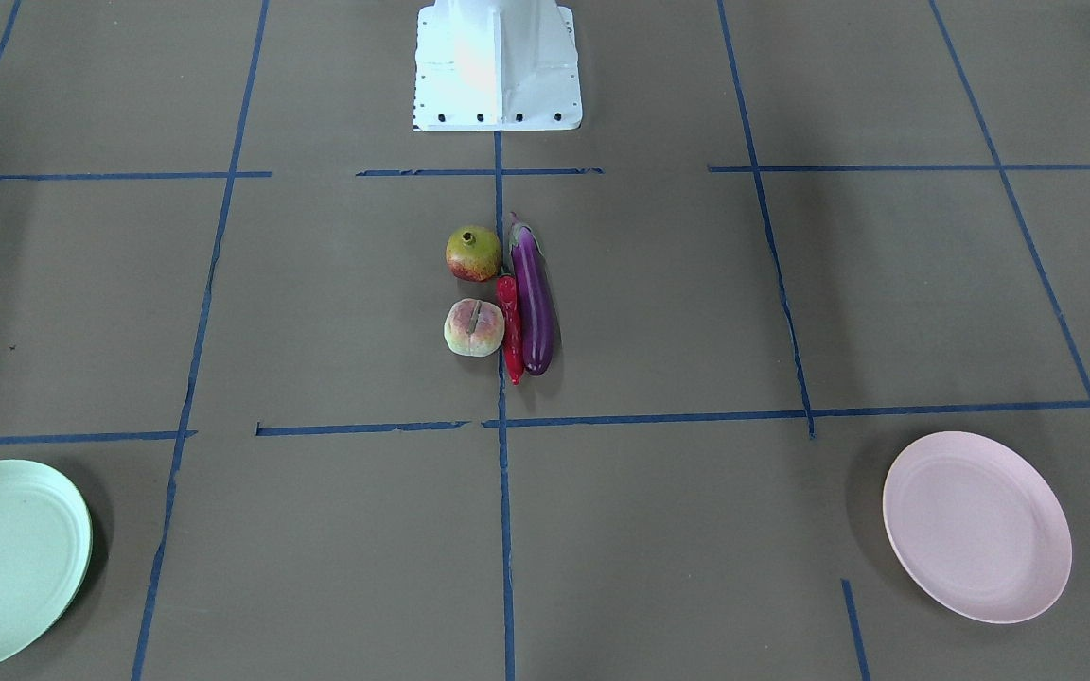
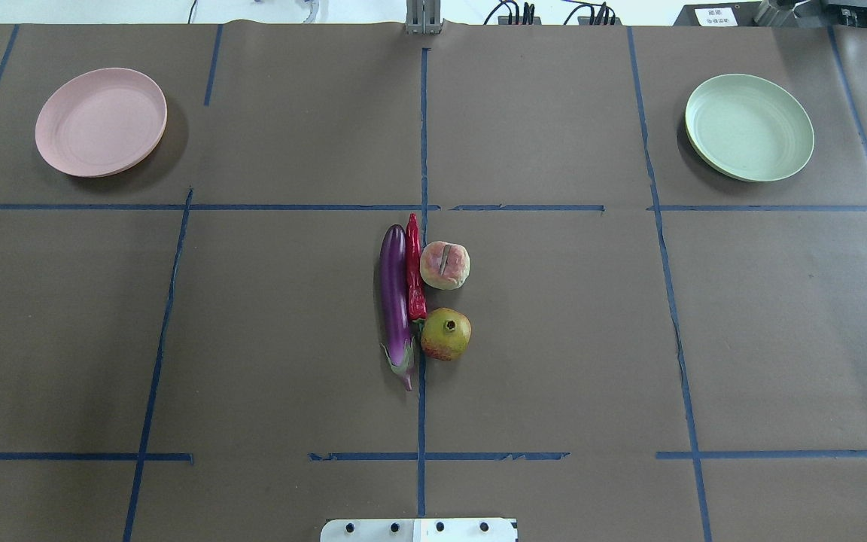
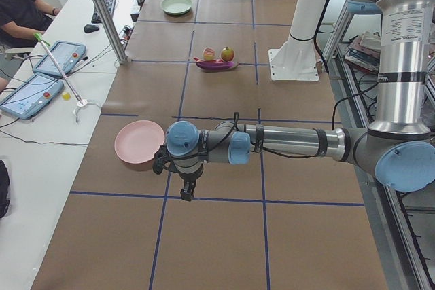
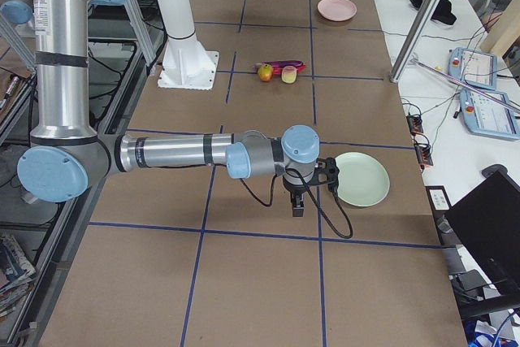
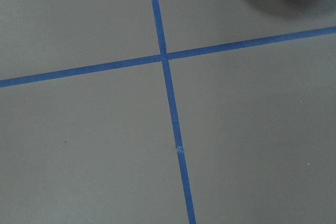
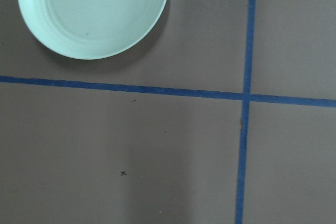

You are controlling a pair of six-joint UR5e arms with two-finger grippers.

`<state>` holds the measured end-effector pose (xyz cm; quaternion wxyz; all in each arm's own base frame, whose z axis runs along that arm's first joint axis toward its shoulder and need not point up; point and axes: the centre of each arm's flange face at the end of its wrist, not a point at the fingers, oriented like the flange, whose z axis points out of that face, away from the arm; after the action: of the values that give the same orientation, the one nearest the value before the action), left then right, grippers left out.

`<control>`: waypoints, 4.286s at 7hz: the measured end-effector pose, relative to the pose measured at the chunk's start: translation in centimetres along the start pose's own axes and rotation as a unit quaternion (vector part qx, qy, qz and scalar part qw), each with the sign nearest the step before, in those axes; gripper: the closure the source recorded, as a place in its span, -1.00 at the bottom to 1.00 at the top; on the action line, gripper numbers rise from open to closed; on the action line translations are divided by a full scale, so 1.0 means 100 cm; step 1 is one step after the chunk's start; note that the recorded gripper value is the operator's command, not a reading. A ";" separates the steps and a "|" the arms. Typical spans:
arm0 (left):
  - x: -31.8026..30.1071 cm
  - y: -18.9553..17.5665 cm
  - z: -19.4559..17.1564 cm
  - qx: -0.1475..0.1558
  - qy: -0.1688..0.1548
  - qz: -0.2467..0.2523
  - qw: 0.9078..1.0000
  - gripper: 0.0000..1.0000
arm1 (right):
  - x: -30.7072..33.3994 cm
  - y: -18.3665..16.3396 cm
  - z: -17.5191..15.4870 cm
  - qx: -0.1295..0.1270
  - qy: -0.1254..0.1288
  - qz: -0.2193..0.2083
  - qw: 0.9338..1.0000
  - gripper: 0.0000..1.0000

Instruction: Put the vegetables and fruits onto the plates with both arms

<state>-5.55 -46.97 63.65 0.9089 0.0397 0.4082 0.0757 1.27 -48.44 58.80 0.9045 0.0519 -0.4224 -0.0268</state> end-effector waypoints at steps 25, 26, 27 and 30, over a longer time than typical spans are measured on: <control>0.024 -0.008 -0.007 0.012 0.033 0.019 0.999 -1.00 | -0.638 0.079 0.162 0.016 0.046 0.155 0.987 1.00; 0.031 -0.010 -0.004 0.012 0.049 0.024 0.998 -1.00 | -0.613 0.081 0.138 0.022 0.046 0.156 0.986 1.00; 0.039 -0.013 -0.002 0.013 0.060 0.021 0.998 -1.00 | -0.591 0.072 0.125 0.027 0.053 0.152 0.987 1.00; 0.102 -0.035 0.025 0.030 0.084 -0.010 0.996 -1.00 | -0.483 -0.021 0.098 0.044 0.104 0.091 0.989 1.00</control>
<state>3.36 -48.66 57.32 0.8707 0.0564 0.4852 0.0578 -37.28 -46.77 28.03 0.9391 0.0556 -0.3297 0.0796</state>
